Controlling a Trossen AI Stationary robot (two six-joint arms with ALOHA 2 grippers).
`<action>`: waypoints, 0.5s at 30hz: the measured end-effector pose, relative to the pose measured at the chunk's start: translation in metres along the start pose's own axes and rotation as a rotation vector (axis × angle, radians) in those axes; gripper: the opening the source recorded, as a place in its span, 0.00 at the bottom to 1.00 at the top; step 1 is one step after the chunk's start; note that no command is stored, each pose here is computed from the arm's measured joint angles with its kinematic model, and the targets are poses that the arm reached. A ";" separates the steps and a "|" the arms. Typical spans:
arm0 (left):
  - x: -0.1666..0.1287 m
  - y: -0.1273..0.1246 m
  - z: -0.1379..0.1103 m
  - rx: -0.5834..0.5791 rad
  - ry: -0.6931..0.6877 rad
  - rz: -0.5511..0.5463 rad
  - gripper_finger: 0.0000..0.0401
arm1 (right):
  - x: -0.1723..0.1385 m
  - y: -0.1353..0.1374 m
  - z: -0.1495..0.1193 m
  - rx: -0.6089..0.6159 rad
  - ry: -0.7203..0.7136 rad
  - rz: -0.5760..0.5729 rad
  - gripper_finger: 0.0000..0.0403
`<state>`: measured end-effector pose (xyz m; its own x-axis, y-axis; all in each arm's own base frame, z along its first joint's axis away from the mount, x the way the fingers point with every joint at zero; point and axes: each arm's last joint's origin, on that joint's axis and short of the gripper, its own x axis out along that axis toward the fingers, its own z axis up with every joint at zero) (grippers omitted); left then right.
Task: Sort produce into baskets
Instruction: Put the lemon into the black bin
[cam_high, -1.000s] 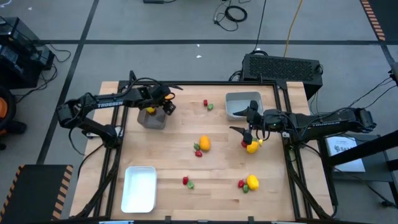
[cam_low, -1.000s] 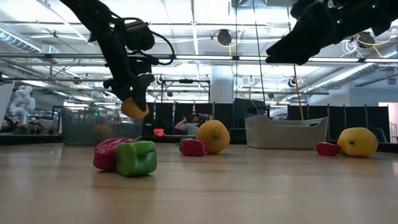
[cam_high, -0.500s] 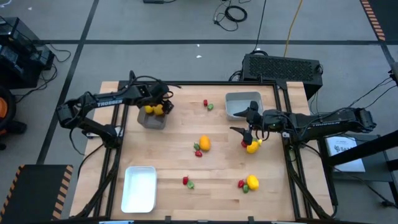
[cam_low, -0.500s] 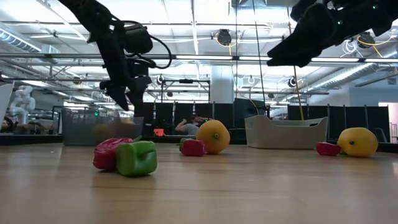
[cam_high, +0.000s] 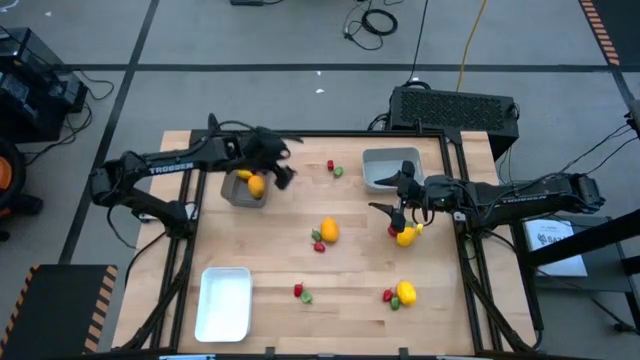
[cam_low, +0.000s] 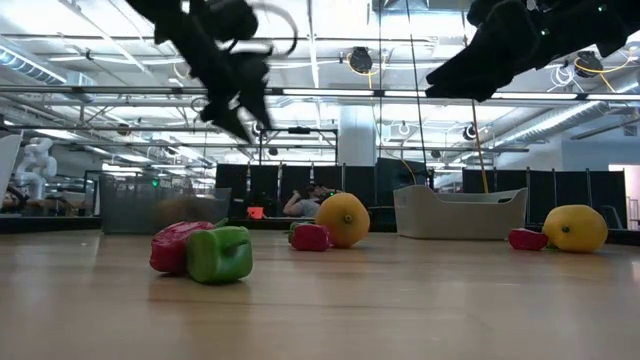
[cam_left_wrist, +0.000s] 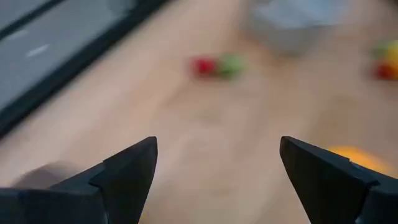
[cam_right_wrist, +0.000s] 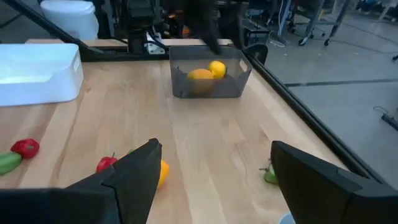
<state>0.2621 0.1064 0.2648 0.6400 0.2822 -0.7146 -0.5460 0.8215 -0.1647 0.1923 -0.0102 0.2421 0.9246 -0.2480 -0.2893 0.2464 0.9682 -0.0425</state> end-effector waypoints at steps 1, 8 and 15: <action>0.000 -0.012 0.000 0.029 -0.015 -0.054 0.86 | 0.000 0.000 0.000 0.019 0.003 0.004 0.72; 0.009 -0.105 -0.013 0.258 -0.195 -0.345 0.86 | -0.002 0.009 -0.007 0.192 0.085 0.088 0.72; 0.036 -0.166 -0.041 0.390 -0.281 -0.500 0.86 | -0.009 0.031 -0.007 0.239 0.086 0.198 0.72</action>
<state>0.3532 -0.0400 0.2381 0.9087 -0.1019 -0.4048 0.0511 0.9896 -0.1344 0.1897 0.0226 0.2364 0.9360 -0.0419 -0.3496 0.1346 0.9600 0.2454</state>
